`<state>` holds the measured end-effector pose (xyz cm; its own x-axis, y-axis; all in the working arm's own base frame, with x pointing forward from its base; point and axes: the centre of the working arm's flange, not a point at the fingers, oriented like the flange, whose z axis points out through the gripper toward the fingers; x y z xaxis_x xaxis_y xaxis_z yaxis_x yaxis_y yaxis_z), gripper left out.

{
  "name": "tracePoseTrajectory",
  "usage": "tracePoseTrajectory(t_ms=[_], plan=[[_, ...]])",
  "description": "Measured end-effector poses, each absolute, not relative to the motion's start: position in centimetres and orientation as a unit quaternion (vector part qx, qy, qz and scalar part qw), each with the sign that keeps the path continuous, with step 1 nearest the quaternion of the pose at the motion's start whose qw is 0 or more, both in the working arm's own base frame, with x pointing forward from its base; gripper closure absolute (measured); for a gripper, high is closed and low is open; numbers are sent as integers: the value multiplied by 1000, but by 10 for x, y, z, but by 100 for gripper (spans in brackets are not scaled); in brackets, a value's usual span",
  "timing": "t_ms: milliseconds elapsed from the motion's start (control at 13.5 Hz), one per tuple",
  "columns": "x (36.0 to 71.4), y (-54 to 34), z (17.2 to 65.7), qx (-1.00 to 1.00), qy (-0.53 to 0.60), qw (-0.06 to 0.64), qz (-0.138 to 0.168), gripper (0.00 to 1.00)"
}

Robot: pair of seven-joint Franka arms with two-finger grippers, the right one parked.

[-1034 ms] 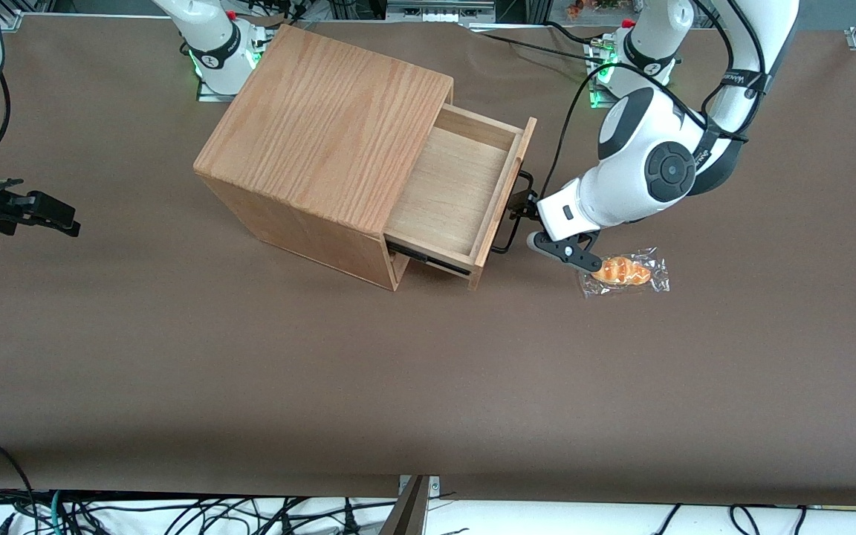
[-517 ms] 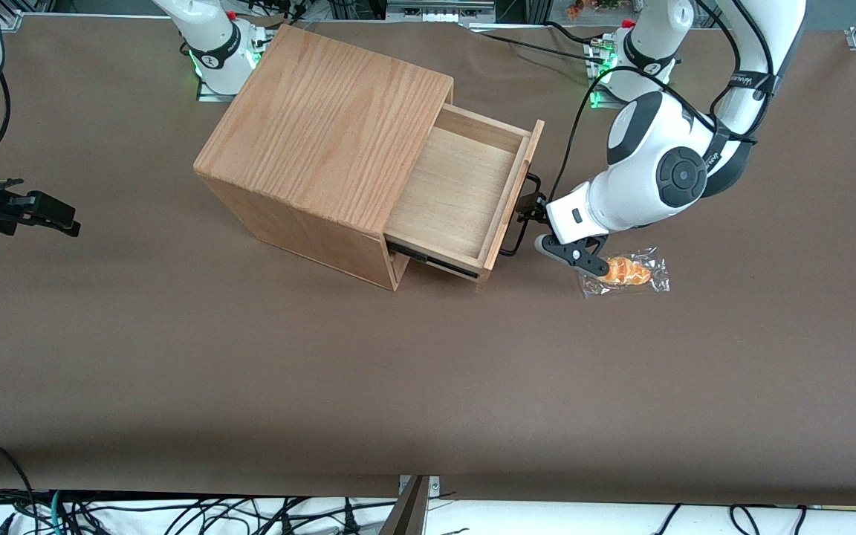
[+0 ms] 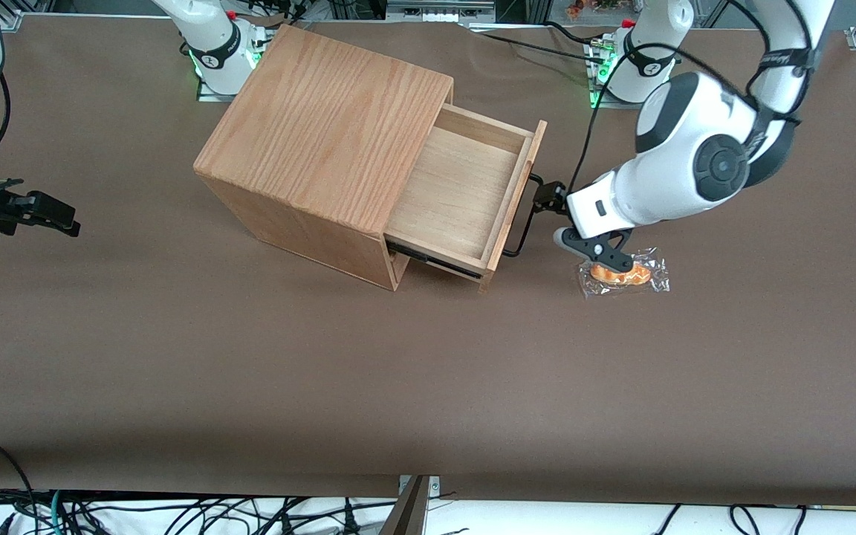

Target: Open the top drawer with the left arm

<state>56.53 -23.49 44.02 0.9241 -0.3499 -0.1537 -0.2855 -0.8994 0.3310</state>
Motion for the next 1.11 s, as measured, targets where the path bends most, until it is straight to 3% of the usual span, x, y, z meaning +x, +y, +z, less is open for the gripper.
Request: tracePoseTrajectory(t_ms=[221,591,1107], plan=[[568,-202,500,974,-151,140,-93,0],[552,-140,583,990,-139,3,-11,0],[566,-53,590,998,-58,9,-1,0]])
